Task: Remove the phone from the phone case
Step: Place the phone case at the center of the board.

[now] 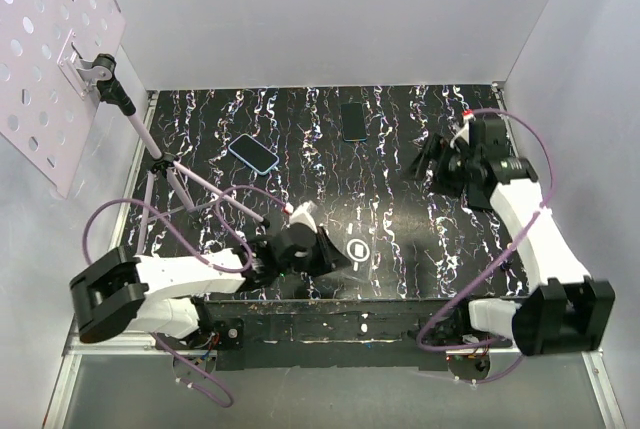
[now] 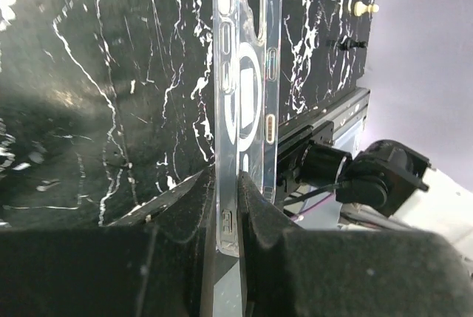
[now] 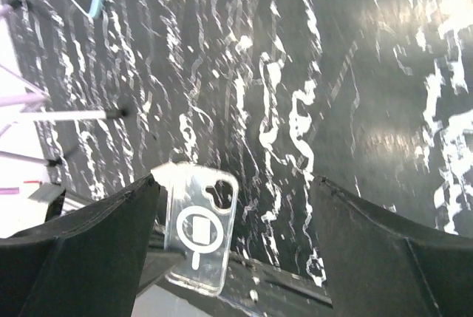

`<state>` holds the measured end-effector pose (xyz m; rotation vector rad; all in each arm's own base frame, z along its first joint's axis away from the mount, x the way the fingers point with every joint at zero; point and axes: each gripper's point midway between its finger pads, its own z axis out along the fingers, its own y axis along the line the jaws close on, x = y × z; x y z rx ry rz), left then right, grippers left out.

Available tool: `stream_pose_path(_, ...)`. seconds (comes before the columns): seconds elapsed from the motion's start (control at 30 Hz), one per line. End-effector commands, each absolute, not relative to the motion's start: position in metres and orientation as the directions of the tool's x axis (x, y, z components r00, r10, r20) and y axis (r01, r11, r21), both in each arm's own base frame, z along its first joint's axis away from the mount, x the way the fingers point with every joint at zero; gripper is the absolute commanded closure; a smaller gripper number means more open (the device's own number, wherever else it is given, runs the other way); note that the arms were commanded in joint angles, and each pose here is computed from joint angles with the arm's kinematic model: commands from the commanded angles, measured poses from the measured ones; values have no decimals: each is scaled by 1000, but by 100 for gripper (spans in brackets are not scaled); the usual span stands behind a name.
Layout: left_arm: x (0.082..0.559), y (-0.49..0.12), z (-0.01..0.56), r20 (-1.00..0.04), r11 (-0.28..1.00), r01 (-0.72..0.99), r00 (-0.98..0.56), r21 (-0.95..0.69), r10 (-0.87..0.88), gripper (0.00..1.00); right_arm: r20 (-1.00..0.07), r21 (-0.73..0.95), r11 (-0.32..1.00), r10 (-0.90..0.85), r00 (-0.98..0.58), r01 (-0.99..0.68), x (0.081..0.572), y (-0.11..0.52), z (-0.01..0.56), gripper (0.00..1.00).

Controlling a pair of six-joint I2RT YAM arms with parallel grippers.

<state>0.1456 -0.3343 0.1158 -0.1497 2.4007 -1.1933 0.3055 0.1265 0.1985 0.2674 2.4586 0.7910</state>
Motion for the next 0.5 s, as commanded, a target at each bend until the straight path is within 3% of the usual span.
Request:
stream_pose_path(0.0, 158, -361, 122, -258, 505, -61, -803, -861, -537, 100, -486, 542, 839, 361, -796, 49, 276, 109, 185, 11)
stream_pose_path(0.17, 155, -359, 85, -288, 606, -143, -780, -783, -556, 100, -545, 528, 849, 358, -759, 21, 253, 103, 195, 11)
stream_pose_path(0.33, 156, -353, 64, -296, 647, -191, -770, -738, -565, 100, -530, 535, 844, 346, -774, 10, 242, 105, 189, 10)
stream_pose_path(0.4, 154, -351, 59, -290, 661, -204, -778, -722, -557, 91, -526, 541, 841, 348, -776, 11, 240, 105, 188, 10)
stream_pose_path(0.47, 148, -354, 57, -278, 675, -203, -800, -710, -532, 71, -526, 546, 838, 352, -775, 10, 240, 106, 186, 10)
